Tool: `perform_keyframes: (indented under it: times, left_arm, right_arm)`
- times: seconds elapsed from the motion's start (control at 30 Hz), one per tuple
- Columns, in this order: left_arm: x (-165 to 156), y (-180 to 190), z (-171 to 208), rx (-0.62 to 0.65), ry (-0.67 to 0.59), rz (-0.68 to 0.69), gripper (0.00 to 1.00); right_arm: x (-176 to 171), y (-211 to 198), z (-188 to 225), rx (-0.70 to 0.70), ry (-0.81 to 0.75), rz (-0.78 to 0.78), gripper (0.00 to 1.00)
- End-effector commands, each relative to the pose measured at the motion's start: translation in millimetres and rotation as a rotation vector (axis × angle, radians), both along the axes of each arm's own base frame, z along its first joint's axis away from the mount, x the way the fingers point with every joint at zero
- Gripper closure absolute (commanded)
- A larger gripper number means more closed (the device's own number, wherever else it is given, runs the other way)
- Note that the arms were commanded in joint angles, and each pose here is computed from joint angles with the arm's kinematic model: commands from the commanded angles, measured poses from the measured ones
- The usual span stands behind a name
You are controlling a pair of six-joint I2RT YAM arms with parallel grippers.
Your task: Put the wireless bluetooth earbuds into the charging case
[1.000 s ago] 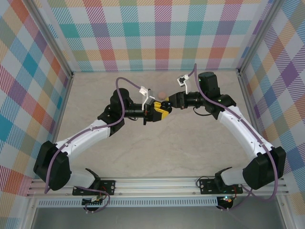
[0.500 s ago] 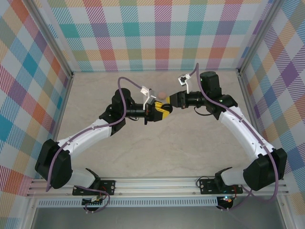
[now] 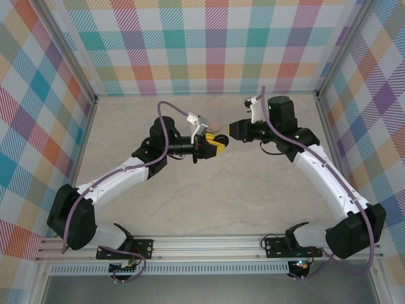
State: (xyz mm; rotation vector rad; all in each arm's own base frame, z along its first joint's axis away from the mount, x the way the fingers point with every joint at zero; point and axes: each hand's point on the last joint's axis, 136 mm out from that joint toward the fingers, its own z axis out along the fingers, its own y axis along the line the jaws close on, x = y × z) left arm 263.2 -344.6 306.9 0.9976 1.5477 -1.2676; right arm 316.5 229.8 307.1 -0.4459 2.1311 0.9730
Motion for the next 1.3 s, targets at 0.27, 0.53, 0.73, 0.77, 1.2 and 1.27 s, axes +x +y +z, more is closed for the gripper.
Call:
perform_keyframes:
  times: [0.27,0.53,0.73,0.77,1.2,1.27]
  left_arm:
    - [50.3,10.1,-2.7,0.012,0.186,0.203,0.87]
    - [93.5,30.4,-45.1,0.121,0.372,0.409,0.84]
    - [114.7,35.6,-87.2,0.205,0.520,0.481,0.84]
    - [117.2,36.2,-94.0,0.217,0.540,0.493,0.84]
    - [143.6,28.9,-180.8,0.319,0.791,0.525,0.84]
    - [146.5,27.2,-191.1,0.331,0.814,0.524,0.83]
  right_arm:
    - [16.6,-52.4,-26.8,-0.183,0.021,-0.307,0.68]
    - [15.5,-56.1,-39.4,-0.210,0.046,-0.319,0.67]
    - [14.7,-56.6,-47.6,-0.224,0.069,-0.316,0.67]
    - [14.7,-56.6,-48.3,-0.224,0.071,-0.317,0.67]
    - [12.2,-57.3,-53.8,-0.224,0.093,-0.319,0.66]
    - [11.0,-57.1,-54.8,-0.227,0.096,-0.316,0.66]
